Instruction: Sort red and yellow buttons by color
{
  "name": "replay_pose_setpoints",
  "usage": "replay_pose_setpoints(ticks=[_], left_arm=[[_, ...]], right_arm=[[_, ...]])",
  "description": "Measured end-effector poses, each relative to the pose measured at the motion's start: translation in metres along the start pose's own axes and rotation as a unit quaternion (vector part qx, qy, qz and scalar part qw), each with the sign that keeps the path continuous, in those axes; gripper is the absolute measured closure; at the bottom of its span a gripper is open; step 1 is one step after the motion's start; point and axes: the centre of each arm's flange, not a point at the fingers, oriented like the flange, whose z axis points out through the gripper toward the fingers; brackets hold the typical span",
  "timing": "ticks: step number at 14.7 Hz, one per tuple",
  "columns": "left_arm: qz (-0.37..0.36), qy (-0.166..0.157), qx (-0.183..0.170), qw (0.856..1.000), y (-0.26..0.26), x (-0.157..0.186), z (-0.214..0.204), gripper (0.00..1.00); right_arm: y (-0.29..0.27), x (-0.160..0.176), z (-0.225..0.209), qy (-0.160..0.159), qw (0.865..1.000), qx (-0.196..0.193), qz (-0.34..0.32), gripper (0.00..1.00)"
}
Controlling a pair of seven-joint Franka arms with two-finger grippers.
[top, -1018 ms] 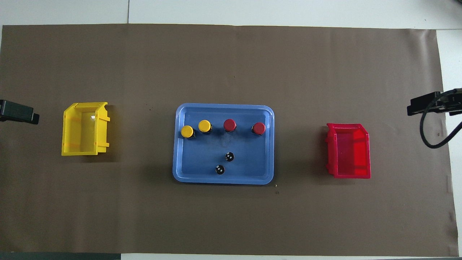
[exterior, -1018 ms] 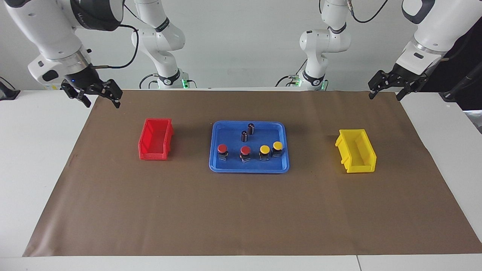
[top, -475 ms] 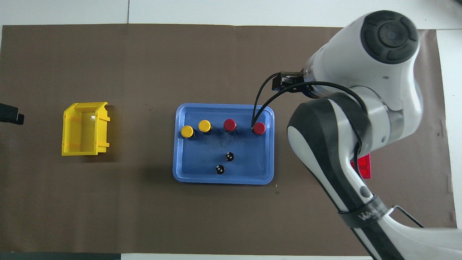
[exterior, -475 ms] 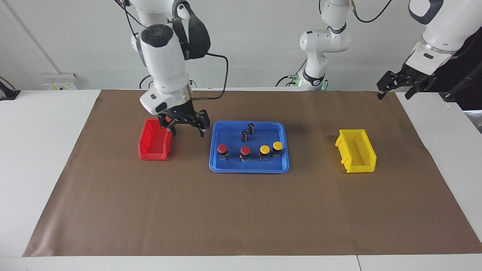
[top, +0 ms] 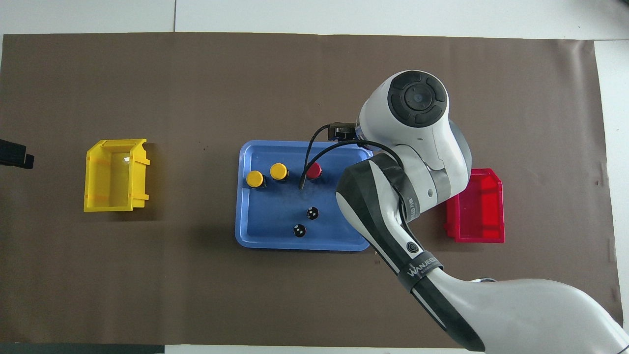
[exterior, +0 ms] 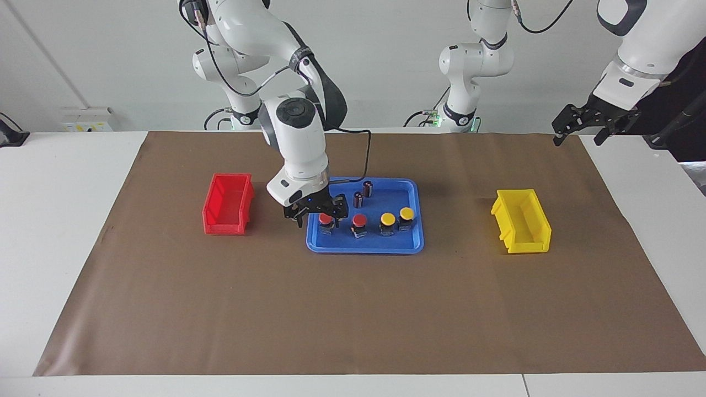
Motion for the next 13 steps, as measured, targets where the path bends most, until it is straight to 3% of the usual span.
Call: replay_pose_setpoints(ticks=[6,11,13], left_arm=[[-0.001,0.000,0.000,1.000,-0.001,0.000,0.000,0.00],[0.002,0.000,0.001,1.000,0.002,0.000,0.000,0.00],[0.002,0.000,0.001,1.000,0.003,0.000,0.000,0.00]], right_arm=[[-0.009,-0.026,0.032,-0.021,1.000,-0.010,-0.014,0.02],[-0.007,-0.042,0.053,-0.030,0.999,-0.015,-0.018,0.14],[-0.005,-0.045,0.055,-0.033,0.999,-0.016,-0.018,0.25]])
